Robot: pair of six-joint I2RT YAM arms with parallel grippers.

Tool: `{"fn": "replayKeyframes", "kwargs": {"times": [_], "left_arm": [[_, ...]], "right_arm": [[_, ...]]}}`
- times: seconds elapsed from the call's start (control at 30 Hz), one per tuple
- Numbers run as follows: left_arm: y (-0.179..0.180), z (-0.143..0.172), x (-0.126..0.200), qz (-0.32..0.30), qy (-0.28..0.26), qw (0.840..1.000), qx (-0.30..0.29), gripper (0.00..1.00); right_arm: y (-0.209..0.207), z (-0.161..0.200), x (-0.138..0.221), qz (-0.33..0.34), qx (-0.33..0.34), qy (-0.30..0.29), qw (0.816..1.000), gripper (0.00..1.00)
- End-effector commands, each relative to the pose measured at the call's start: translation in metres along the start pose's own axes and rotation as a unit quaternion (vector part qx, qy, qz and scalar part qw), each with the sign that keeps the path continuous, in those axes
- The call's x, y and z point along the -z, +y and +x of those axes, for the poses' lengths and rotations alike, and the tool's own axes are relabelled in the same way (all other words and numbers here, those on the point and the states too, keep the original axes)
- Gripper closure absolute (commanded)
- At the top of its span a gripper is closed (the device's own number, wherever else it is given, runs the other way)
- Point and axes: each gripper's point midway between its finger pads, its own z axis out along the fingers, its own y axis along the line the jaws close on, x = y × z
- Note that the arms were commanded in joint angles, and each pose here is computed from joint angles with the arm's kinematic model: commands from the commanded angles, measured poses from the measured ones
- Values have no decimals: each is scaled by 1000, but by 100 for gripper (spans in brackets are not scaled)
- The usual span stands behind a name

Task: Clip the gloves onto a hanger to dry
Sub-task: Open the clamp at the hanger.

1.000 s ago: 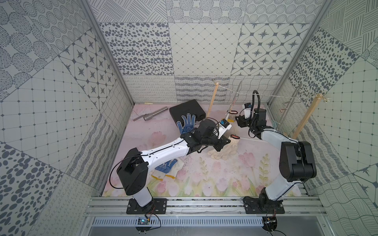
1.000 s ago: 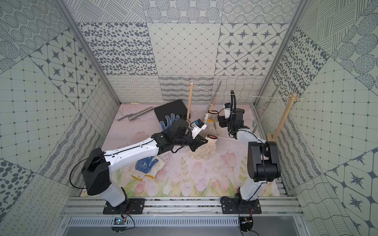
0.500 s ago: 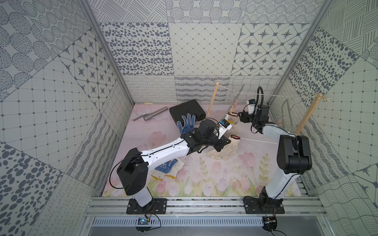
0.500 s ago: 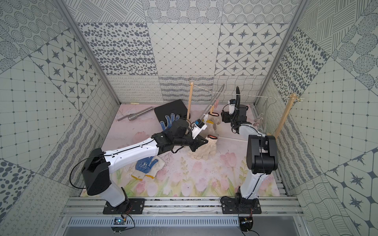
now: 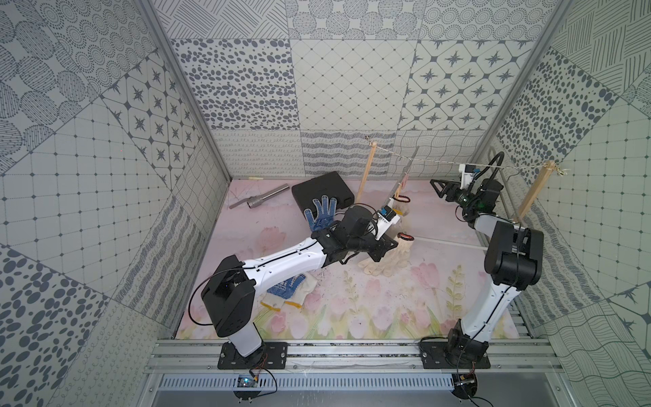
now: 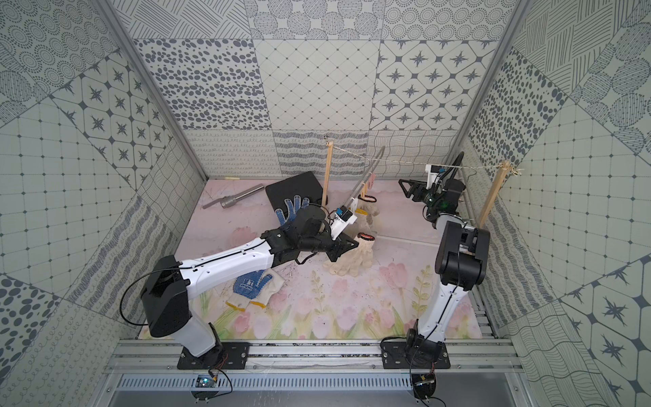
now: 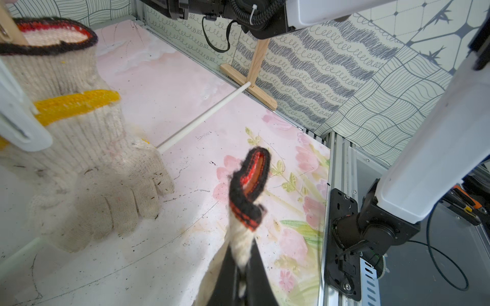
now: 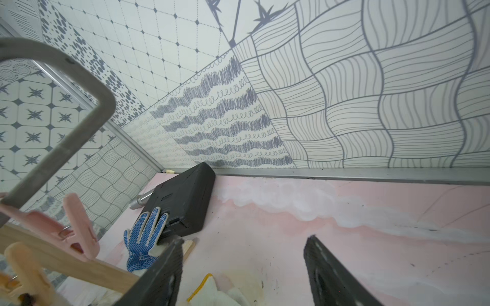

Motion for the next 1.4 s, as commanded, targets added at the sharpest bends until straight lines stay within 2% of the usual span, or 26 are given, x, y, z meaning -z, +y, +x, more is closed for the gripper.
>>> {"fn": "replayKeyframes", "kwargs": {"times": [0.0, 0.33, 0.53, 0.87, 1.1, 1.37], "left_arm": [[-6, -8, -1, 13, -12, 1000, -10, 100], [-5, -8, -5, 17, -9, 1000, -6, 100], [-5, -7, -6, 18, -7, 1000, -5, 100], [-5, -7, -5, 15, -6, 1000, -7, 100], [-4, -7, -5, 16, -6, 1000, -4, 100], [-5, -7, -4, 15, -6, 1000, -3, 100]], "right_arm": [[43, -21, -8, -65, 55, 4, 996, 24], [76, -10, -27, -56, 92, 45, 993, 13], [98, -5, -29, -98, 126, 41, 986, 17], [124, -3, -16, -177, 162, 52, 969, 17], [134, -8, -19, -175, 165, 43, 970, 17], [143, -5, -34, -183, 166, 44, 968, 21]]}}
